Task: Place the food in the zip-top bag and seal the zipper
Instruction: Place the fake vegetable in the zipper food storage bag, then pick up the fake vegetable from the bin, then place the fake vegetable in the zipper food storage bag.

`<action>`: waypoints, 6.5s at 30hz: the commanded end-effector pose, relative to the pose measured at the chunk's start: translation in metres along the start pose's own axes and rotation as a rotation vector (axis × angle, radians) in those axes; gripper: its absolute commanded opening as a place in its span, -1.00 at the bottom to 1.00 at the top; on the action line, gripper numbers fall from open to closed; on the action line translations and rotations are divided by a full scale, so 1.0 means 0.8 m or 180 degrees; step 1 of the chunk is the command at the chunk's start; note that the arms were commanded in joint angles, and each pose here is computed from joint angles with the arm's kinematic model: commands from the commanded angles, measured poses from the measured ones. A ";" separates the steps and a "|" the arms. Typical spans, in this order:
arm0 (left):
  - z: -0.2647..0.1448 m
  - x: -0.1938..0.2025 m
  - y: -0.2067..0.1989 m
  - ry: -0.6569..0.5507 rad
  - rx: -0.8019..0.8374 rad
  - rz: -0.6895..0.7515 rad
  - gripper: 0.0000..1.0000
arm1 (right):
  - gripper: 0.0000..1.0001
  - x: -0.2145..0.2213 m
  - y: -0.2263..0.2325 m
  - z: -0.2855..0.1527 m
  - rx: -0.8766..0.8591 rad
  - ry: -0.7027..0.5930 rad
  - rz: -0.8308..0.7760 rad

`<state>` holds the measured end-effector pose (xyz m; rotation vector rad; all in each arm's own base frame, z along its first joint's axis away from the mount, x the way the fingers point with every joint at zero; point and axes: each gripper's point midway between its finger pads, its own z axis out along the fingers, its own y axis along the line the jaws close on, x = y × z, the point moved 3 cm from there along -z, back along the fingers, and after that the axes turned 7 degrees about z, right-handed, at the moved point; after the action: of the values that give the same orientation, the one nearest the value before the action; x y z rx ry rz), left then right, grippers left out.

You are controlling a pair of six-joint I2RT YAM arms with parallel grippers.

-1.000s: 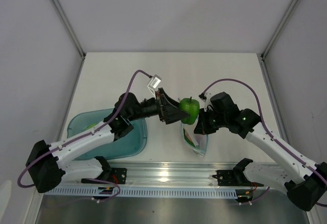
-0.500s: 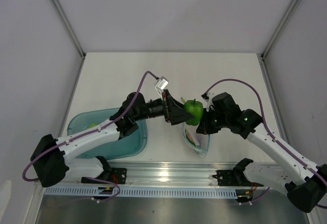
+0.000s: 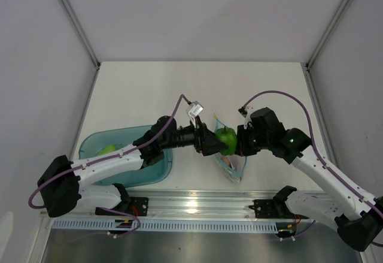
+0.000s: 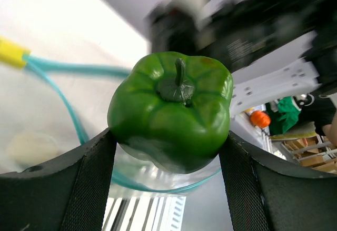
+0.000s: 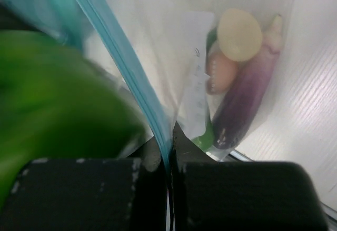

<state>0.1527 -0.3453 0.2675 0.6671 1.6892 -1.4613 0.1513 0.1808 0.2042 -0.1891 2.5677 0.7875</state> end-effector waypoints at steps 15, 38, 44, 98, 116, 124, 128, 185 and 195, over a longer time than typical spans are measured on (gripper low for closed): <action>-0.001 0.057 0.046 0.0578 -0.0878 0.0186 -0.99 | -1.00 -0.033 0.030 -0.028 -0.0286 -0.0412 -0.0067; -0.022 0.025 0.019 0.0216 -0.0823 0.0535 0.99 | -1.00 -0.031 0.030 -0.032 -0.0321 -0.0430 -0.0105; -0.037 0.006 0.016 -0.0091 -0.0930 0.0551 0.99 | -1.00 -0.030 0.028 -0.032 -0.0306 -0.0419 -0.0136; -0.481 0.108 0.238 -0.2934 -0.6048 -0.3575 0.77 | -1.00 -0.011 0.013 -0.027 -0.0341 -0.0375 -0.0316; -0.499 0.119 0.294 -0.3068 -0.6016 -0.4200 0.78 | -1.00 -0.012 0.016 -0.024 -0.0402 -0.0370 -0.0313; -0.506 0.125 0.302 -0.3015 -0.6065 -0.4238 0.54 | -1.00 -0.013 0.013 -0.018 -0.0345 -0.0339 -0.0277; -0.509 0.122 0.300 -0.2986 -0.6090 -0.4103 0.14 | -1.00 -0.013 0.013 -0.018 -0.0327 -0.0344 -0.0255; -0.016 -0.124 -0.044 -0.1286 0.0285 0.0347 -0.99 | -1.00 -0.036 0.040 -0.047 -0.0432 -0.0485 -0.0035; 0.017 -0.081 -0.025 -0.1269 0.0143 0.0082 -0.99 | -1.00 -0.039 0.039 -0.057 -0.0407 -0.0604 -0.0012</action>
<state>0.1775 -0.3549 0.3109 0.4457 1.4498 -1.4745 0.1520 0.1804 0.2434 -0.1683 2.4169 0.8880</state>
